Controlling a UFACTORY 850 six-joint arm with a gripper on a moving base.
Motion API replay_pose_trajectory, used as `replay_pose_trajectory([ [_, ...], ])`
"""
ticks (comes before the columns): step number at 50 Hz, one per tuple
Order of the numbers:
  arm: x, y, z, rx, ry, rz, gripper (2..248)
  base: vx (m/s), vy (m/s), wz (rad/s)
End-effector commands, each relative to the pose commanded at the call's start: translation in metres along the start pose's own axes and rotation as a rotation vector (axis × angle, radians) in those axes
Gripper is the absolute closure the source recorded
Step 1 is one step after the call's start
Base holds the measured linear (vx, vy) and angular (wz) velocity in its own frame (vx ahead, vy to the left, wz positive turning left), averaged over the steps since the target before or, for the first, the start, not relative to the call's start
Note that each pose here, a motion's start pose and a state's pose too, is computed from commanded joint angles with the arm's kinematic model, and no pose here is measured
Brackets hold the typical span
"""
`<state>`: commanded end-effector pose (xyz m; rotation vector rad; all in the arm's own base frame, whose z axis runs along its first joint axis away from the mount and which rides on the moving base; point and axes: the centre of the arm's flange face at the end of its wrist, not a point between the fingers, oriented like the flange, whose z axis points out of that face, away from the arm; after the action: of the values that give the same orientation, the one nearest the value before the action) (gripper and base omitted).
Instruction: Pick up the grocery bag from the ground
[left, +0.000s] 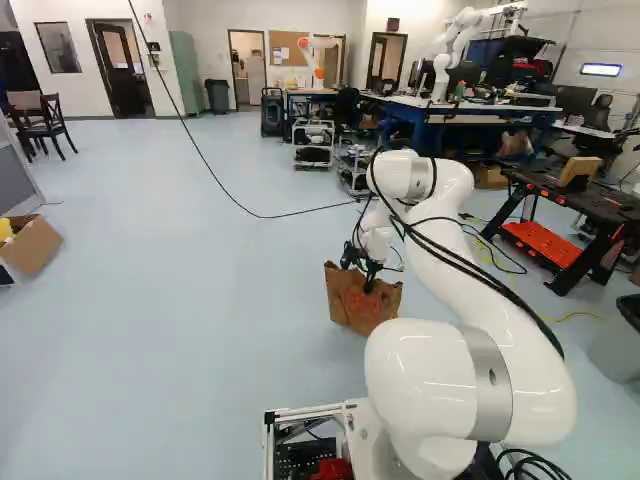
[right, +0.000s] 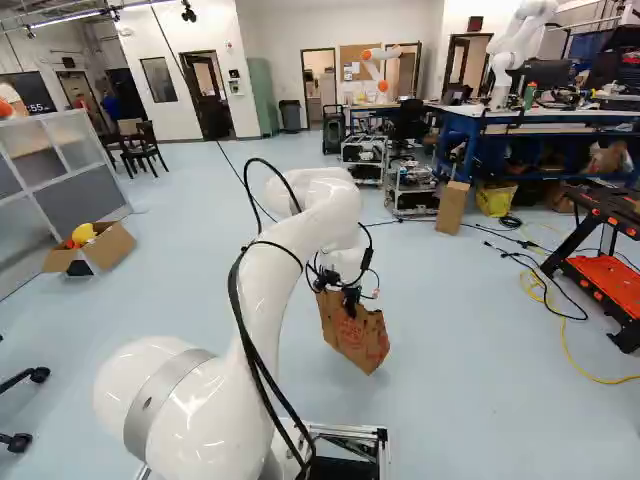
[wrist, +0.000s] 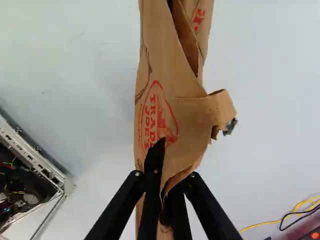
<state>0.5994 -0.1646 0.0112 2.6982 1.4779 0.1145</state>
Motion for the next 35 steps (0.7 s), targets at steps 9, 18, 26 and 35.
replay_pose_trajectory([
  [9,-0.003,-0.014,-0.015,0.019,-0.006,-0.002,230,0.000,0.000,0.000],
  [18,-0.005,-0.029,-0.030,0.036,-0.011,-0.005,230,0.000,0.000,0.000],
  [26,-0.007,-0.042,-0.044,0.051,-0.015,-0.009,230,0.000,0.000,0.000],
  [35,-0.007,-0.058,-0.059,0.067,-0.020,-0.018,230,0.000,0.000,0.000],
])
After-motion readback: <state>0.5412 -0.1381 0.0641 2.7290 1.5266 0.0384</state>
